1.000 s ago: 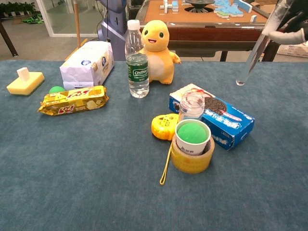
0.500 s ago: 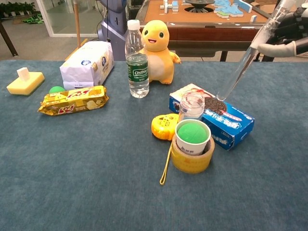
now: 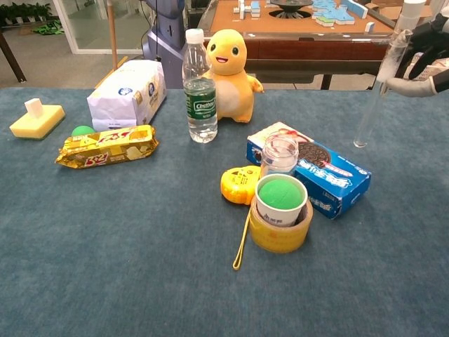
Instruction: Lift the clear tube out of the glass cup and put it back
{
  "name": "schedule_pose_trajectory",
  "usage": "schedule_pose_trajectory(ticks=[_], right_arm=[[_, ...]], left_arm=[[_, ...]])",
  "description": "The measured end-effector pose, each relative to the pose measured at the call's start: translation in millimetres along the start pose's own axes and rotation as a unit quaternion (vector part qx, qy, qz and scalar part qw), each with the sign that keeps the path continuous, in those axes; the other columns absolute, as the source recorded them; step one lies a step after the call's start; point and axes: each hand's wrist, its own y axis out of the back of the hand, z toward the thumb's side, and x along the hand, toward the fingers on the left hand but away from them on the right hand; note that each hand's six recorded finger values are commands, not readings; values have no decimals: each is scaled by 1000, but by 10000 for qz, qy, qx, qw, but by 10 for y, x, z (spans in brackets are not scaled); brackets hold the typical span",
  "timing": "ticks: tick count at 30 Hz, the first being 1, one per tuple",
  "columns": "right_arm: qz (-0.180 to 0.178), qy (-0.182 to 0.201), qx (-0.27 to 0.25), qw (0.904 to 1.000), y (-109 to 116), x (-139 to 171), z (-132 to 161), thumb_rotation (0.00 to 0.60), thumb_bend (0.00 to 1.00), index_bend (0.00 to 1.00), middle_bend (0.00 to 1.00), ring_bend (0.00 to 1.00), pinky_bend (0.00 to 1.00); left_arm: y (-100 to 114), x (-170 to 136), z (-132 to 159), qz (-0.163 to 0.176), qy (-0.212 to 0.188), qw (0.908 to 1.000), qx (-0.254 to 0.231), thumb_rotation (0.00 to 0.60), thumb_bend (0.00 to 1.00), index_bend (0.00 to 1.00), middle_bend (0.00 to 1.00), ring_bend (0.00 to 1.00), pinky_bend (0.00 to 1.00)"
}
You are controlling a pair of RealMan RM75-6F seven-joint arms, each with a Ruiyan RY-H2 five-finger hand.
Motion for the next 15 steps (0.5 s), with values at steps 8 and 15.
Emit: schedule_pose_trajectory(ticks=[8,15], right_arm=[[237,48,-1862,9822,-19,40,61,600,545,665,394,295,361],[46,102,-2141,9768,12,39,16,600,544,665,394,295,361]], left_arm=[[1,7,17,-9,-32,10000,2,600,272,0,0,0,0],[8,23,30,-6,-46,10000,20,600,272,0,0,0,0]])
